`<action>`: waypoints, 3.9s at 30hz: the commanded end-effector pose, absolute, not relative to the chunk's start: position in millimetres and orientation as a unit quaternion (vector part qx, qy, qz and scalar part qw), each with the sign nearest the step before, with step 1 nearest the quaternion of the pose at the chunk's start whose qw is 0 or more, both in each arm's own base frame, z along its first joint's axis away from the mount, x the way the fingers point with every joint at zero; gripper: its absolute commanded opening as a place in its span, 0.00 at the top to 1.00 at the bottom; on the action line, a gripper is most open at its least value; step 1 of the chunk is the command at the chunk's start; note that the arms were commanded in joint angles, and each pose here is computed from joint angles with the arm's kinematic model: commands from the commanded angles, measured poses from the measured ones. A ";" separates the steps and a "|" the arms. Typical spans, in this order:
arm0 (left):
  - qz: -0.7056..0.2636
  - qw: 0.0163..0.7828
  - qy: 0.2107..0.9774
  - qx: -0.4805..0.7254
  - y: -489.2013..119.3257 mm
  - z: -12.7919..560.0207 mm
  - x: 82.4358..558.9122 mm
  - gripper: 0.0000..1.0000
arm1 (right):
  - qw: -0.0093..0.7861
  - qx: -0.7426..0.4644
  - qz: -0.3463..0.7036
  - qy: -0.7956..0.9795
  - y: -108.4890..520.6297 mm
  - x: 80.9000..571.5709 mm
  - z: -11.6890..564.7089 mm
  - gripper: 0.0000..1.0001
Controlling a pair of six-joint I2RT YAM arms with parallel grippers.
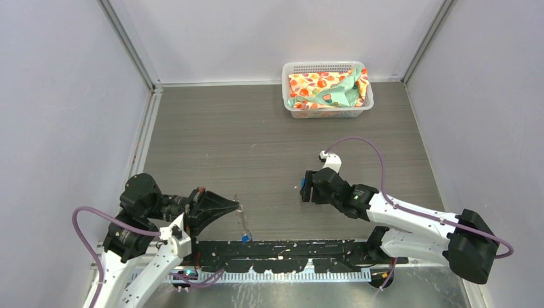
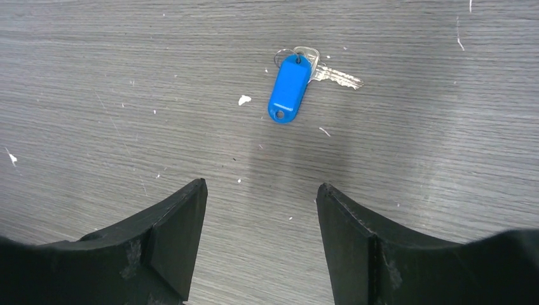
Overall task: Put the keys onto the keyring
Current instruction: Pick up the key from the center of the board.
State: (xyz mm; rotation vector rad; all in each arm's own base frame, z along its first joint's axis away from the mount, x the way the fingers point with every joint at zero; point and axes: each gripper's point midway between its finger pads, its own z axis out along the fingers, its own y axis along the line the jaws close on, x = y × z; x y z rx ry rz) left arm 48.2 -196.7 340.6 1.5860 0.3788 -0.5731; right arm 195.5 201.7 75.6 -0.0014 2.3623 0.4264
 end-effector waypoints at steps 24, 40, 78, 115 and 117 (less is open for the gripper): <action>-0.272 0.639 0.188 0.694 -196.4 357.0 46.4 1.00 | 0.299 -0.274 0.287 0.868 221.0 261.0 93.1 0.39; -0.263 0.646 0.185 0.692 -195.1 365.2 46.2 1.00 | 0.187 -0.299 0.302 0.886 225.3 285.6 55.0 0.39; -0.243 0.656 0.184 0.690 -192.7 369.9 48.0 1.00 | 0.248 -0.433 0.173 0.849 208.5 262.6 64.9 0.44; -0.251 0.655 0.217 0.679 -194.1 369.5 57.1 1.00 | 0.330 -0.403 0.212 0.827 252.7 283.2 103.5 0.99; -0.261 0.653 0.228 0.673 -194.9 369.0 58.5 1.00 | 0.353 -0.398 0.222 0.817 253.3 280.9 116.3 0.99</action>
